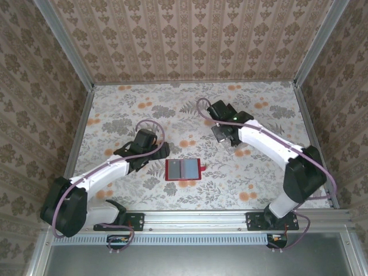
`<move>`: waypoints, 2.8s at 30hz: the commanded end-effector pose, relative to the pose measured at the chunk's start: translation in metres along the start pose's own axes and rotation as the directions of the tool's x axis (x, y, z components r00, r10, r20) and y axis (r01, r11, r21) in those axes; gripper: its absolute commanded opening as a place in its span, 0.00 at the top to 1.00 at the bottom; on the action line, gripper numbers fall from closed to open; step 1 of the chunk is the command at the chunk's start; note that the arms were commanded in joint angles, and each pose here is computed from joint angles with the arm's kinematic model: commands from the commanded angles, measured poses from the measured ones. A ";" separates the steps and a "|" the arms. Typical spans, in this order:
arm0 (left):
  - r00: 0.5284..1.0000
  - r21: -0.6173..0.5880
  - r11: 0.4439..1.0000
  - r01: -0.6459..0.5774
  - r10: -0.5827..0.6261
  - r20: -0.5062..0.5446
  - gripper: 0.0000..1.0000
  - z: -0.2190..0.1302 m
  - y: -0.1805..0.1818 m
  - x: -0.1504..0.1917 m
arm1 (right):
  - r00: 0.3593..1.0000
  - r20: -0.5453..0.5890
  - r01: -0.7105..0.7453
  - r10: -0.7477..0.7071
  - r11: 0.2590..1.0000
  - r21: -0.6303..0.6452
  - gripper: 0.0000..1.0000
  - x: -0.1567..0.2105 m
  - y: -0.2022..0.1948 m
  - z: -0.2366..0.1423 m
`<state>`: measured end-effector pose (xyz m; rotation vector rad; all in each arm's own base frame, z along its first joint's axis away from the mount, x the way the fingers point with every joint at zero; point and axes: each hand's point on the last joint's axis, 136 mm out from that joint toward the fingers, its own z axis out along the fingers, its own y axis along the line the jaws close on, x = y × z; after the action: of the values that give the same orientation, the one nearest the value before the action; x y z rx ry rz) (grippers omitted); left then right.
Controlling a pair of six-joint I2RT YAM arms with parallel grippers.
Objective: Put the credit cards into the card holder
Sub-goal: Pick up the credit card from the storage box, then insert the credit card into the card holder.
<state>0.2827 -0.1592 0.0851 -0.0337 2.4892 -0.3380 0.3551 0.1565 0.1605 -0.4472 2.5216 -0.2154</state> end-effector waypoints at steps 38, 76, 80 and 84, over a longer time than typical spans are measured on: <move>0.944 -0.134 0.953 -0.270 0.235 -0.230 0.00 0.010 -0.008 0.088 | 0.779 -0.196 -0.544 0.595 0.488 -0.682 1.00 0.065 0.176 0.001; 0.948 -0.201 0.951 -0.233 0.176 -0.265 0.00 0.008 0.018 0.109 | 0.760 -0.245 -0.547 0.602 0.387 -0.742 1.00 0.074 0.197 0.021; 0.949 -0.201 0.952 -0.230 0.174 -0.264 0.00 0.009 0.018 0.109 | 0.751 -0.253 -0.550 0.610 0.366 -0.751 1.00 0.074 0.199 0.021; 0.949 -0.200 0.952 -0.230 0.173 -0.263 0.00 0.008 0.018 0.109 | 0.745 -0.256 -0.553 0.616 0.356 -0.753 1.00 0.075 0.198 0.021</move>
<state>0.2145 -0.1732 0.0227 0.1756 2.6834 -0.0540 0.2566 0.3098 0.0532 0.1857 2.4006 1.2100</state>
